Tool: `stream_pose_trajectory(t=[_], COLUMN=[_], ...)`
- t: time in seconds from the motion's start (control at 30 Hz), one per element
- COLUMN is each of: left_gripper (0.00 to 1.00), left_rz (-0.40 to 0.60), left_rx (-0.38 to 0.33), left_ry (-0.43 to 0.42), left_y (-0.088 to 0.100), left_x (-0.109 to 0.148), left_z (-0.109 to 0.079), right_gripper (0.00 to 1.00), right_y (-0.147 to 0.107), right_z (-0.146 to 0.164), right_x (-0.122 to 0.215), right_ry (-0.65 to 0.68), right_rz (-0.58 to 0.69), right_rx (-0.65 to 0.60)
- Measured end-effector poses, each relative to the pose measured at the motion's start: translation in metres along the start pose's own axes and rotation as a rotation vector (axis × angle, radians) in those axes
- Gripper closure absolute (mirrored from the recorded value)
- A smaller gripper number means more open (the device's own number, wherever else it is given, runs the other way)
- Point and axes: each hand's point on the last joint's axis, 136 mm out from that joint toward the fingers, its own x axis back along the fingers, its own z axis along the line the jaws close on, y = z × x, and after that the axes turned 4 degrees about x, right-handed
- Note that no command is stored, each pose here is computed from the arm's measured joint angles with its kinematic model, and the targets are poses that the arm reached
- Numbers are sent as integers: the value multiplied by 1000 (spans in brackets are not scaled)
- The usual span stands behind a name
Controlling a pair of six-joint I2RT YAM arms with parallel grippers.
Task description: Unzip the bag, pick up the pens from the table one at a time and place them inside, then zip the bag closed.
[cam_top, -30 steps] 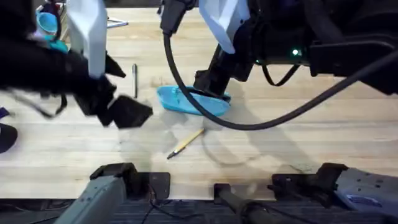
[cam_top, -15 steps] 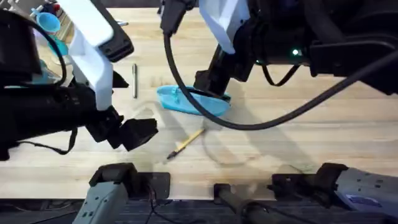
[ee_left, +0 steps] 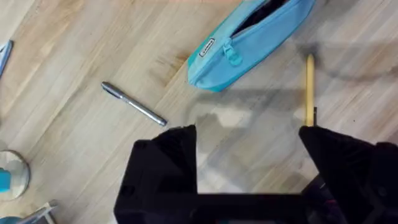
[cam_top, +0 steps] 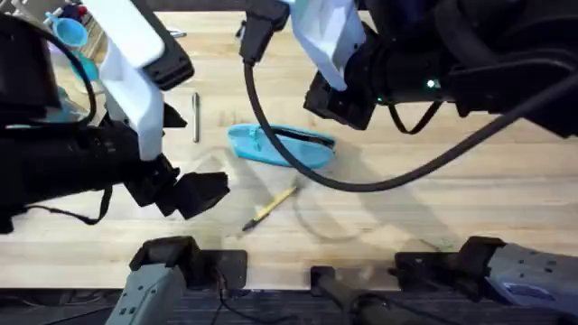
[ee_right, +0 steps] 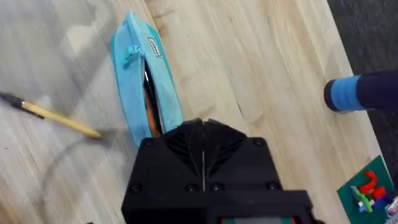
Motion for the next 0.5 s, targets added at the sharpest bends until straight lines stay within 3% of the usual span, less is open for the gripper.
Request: stream_pose_trajectory(t=[0.5], left_gripper=[5], left_rz=[0], left_rx=[0], left_ry=[0], left_y=[0], left_x=[0], left_z=[0], right_gripper=[973], right_y=[-18], right_z=[10], right_x=[5], right_ry=[43], right_rz=[85], right_rx=[-82])
